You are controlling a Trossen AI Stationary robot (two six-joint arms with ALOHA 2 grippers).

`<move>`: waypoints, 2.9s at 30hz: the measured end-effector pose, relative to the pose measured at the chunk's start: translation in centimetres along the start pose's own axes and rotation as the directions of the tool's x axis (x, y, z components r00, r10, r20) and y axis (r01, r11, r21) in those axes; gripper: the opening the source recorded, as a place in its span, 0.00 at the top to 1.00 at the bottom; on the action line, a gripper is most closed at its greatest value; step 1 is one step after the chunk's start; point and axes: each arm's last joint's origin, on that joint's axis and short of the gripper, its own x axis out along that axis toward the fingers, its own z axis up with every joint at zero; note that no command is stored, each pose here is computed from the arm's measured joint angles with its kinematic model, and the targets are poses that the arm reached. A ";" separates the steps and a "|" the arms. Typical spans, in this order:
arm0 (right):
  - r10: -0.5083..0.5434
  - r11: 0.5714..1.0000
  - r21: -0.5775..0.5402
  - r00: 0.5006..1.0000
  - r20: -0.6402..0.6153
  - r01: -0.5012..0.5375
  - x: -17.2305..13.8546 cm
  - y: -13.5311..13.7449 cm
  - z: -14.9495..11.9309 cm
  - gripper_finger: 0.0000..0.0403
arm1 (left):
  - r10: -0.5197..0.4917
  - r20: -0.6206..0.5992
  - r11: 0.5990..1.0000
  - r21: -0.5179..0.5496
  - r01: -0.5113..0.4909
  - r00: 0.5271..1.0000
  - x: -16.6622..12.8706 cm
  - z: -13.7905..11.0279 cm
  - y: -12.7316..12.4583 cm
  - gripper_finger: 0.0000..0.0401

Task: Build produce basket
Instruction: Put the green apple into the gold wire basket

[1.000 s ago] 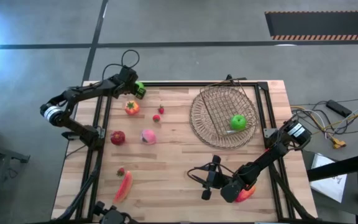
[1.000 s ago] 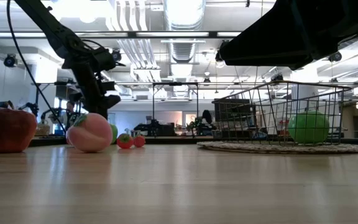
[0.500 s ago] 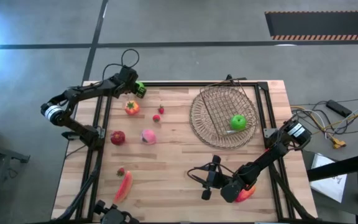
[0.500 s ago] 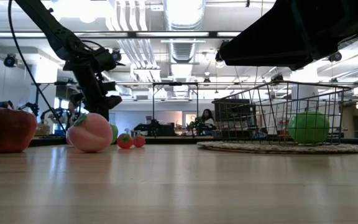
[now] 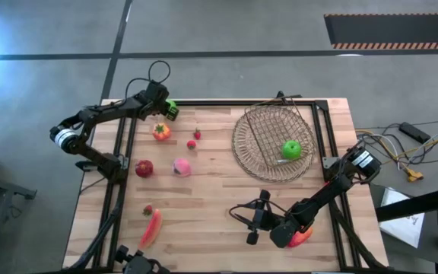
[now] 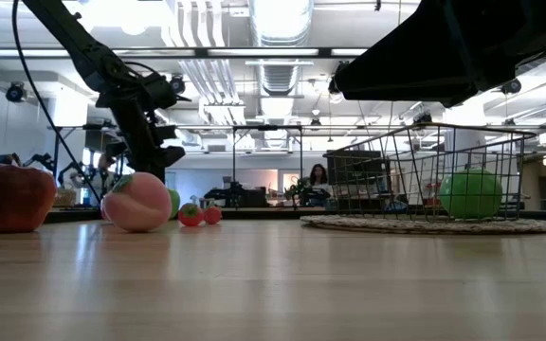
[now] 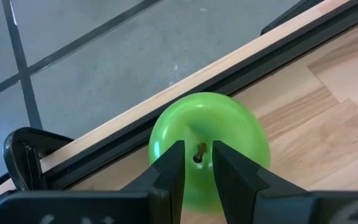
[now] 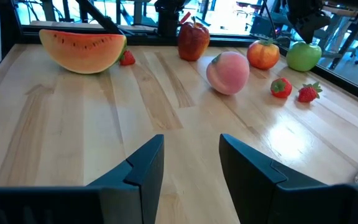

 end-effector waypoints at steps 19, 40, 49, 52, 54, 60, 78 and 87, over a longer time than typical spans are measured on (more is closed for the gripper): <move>0.000 1.000 0.000 1.000 0.000 0.000 0.0 0.0 0.0 0.63 | -0.007 0.000 1.000 0.005 0.007 1.000 0.0 0.0 0.1 0.99; 0.104 0.995 -0.003 0.994 0.027 -0.104 -3.5 1.7 0.5 0.63 | -0.306 0.094 0.944 0.158 0.289 0.947 -6.7 1.5 -3.2 1.00; 0.110 0.992 0.052 0.989 0.104 -0.115 -10.2 3.2 1.0 0.63 | -0.543 0.201 0.827 0.298 0.477 0.816 -12.0 4.9 -10.9 1.00; 0.052 0.996 0.057 0.987 0.153 -0.061 -12.0 3.5 0.8 0.63 | -0.591 0.222 0.793 0.337 0.507 0.776 -13.1 6.9 -13.4 1.00; 0.013 0.998 0.063 0.984 0.180 -0.024 -12.9 3.5 0.6 0.63 | -0.611 0.237 0.777 0.360 0.515 0.756 -13.5 8.5 -15.0 1.00; -0.017 0.998 0.065 0.980 0.200 0.005 -13.5 3.6 0.5 0.63 | -0.687 0.261 0.715 0.414 0.564 0.679 -13.1 13.5 -20.0 1.00; -0.019 0.998 0.057 0.980 0.198 0.008 -13.4 3.5 0.5 0.63 | -0.732 0.135 0.642 0.463 0.611 0.668 -4.6 16.8 -30.3 1.00; -0.019 0.998 0.057 0.980 0.198 0.008 -13.4 3.5 0.5 0.63 | -0.704 0.121 0.660 0.478 0.580 0.700 -2.4 15.6 -31.2 1.00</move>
